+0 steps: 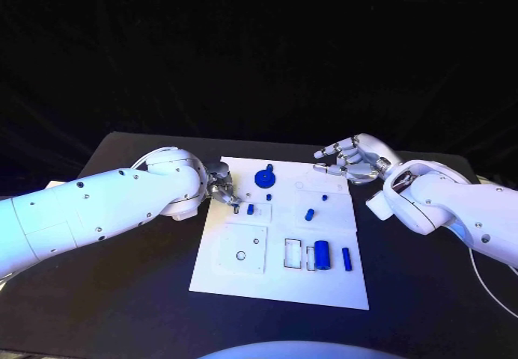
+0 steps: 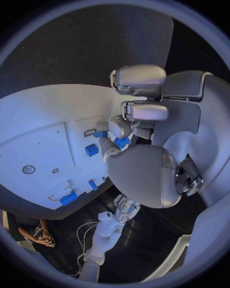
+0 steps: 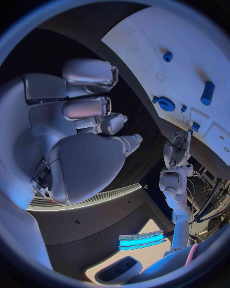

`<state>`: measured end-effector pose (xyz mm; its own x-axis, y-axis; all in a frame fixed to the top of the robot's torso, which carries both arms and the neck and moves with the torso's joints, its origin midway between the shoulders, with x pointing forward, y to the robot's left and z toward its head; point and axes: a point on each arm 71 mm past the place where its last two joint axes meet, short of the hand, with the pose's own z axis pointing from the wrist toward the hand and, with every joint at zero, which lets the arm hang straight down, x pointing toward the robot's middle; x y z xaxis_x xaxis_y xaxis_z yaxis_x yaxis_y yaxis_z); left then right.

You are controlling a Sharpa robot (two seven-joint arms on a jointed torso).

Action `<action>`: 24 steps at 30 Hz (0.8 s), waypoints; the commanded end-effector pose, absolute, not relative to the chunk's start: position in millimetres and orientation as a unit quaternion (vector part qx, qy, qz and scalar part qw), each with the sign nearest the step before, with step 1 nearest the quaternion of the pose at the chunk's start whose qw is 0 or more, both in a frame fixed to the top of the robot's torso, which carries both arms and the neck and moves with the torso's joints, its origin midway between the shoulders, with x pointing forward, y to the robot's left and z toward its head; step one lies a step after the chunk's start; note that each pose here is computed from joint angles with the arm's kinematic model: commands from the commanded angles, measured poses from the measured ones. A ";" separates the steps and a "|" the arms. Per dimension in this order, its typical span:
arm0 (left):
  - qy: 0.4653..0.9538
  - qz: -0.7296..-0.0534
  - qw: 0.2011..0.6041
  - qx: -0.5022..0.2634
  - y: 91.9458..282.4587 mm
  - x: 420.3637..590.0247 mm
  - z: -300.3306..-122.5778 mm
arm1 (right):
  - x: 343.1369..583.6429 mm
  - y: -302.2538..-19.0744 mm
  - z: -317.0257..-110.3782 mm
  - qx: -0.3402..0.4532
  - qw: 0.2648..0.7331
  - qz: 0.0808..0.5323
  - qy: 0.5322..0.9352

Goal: Assemble the parts on the task board

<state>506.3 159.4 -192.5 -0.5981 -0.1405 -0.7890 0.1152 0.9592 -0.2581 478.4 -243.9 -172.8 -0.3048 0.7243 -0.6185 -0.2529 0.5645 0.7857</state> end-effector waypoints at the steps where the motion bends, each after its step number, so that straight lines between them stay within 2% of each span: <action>1: 0.887 -0.126 0.443 0.022 156.8 504.5 -194.2 | 477.4 -242.3 -173.6 0.167 0.558 0.436 0.686; 24: 0.901 -0.103 0.420 0.045 153.5 502.2 -201.9 | 476.6 -242.1 -173.6 0.166 0.556 0.438 0.686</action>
<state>504.3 152.5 -197.9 -0.6255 -0.0397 -0.7792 0.1603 0.9709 -0.1781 477.5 -243.6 -173.0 -0.3103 0.7227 -0.6176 -0.2533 0.5633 0.7864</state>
